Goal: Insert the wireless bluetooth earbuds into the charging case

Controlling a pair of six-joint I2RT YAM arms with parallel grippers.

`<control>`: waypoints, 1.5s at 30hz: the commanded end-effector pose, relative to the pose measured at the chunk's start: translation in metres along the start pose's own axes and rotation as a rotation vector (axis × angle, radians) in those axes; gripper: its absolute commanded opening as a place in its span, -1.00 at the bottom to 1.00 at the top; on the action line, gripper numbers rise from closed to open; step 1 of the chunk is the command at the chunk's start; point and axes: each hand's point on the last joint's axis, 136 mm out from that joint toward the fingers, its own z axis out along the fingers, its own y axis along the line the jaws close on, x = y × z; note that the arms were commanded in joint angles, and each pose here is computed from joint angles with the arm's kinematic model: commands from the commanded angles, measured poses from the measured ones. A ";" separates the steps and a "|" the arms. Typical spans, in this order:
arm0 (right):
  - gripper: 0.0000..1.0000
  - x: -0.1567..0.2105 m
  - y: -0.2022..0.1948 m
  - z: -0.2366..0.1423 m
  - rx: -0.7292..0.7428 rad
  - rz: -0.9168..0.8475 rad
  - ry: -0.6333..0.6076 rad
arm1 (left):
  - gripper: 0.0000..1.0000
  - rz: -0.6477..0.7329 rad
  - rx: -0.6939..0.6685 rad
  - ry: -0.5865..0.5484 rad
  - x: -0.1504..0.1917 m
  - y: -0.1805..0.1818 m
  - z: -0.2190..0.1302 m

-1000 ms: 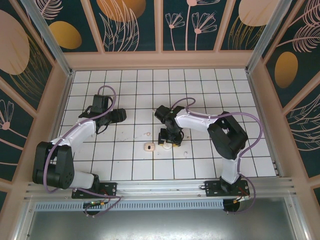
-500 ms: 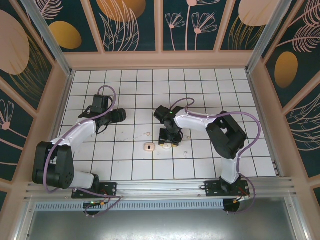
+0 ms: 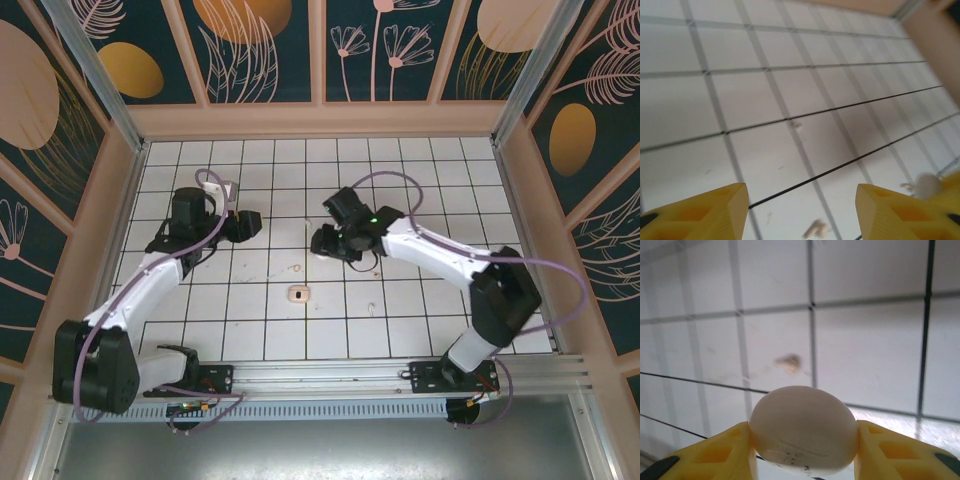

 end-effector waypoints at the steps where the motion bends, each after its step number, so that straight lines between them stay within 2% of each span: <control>1: -0.09 -0.035 0.031 -0.031 -0.204 0.030 -0.164 | 0.16 0.158 0.215 -0.128 -0.021 -0.048 -0.015; 7: -0.10 -0.050 0.066 -0.069 -0.454 0.019 -0.228 | 0.15 0.253 0.332 -0.174 -0.028 -0.075 -0.023; 18: -0.10 -0.051 0.102 -0.092 -0.652 0.006 -0.223 | 0.14 0.379 0.468 -0.176 -0.018 -0.113 -0.017; 31: -0.10 -0.039 0.119 -0.091 -0.729 -0.019 -0.183 | 0.15 0.374 0.489 -0.215 -0.025 -0.124 -0.010; 45: -0.11 -0.034 0.124 -0.084 -0.741 -0.015 -0.166 | 0.13 0.356 0.519 -0.230 -0.029 -0.131 -0.012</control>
